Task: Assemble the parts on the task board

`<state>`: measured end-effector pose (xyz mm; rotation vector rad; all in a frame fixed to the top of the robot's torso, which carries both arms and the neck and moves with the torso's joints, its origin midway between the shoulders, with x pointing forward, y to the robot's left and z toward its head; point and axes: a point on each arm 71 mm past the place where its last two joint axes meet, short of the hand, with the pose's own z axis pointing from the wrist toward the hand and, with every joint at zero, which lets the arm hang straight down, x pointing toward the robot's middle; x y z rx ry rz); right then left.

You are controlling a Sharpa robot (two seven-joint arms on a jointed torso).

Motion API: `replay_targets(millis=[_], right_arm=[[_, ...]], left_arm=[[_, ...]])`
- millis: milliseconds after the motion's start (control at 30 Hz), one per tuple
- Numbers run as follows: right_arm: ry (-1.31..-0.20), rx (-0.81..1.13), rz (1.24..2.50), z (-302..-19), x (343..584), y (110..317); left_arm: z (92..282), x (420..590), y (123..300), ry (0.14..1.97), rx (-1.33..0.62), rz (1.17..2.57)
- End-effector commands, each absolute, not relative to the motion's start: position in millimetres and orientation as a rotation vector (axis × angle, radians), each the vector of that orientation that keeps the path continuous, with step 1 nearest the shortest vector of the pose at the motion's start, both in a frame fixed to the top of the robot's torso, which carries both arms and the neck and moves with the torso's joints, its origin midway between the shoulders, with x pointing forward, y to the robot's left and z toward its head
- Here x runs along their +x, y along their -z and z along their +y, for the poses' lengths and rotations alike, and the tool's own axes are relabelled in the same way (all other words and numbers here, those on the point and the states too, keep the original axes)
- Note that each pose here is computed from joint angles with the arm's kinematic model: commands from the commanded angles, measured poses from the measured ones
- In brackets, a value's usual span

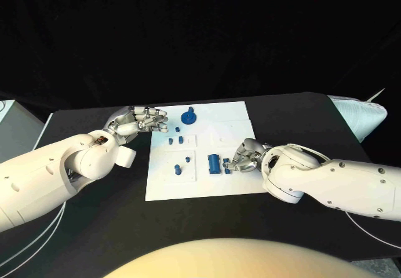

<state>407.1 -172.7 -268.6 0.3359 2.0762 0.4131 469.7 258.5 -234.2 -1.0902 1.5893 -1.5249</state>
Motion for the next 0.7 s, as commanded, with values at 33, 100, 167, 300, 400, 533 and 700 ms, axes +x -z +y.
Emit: replay_targets(millis=[33,100,167,300,400,533,700], right_arm=[[-0.427,0.3,2.072,-173,407,268],[-0.435,0.293,2.077,-174,406,268],[-0.442,0.285,2.082,-174,405,268],[-0.446,0.277,2.082,-177,405,269],[-0.451,0.298,2.053,-181,407,268],[-0.508,0.362,1.98,-189,411,264],[-0.689,0.468,1.872,-202,422,258]], left_arm=[[256.9,469.3,233.8,1.539,-1.09,1.586],[256.9,469.3,233.8,1.539,-1.09,1.586],[256.8,469.3,233.8,1.539,-1.09,1.586],[256.4,469.3,233.8,1.541,-1.09,1.586],[255.8,469.4,233.7,1.544,-1.088,1.585],[255.0,469.9,233.9,1.548,-1.09,1.579],[255.8,472.1,235.3,1.546,-1.105,1.559]])
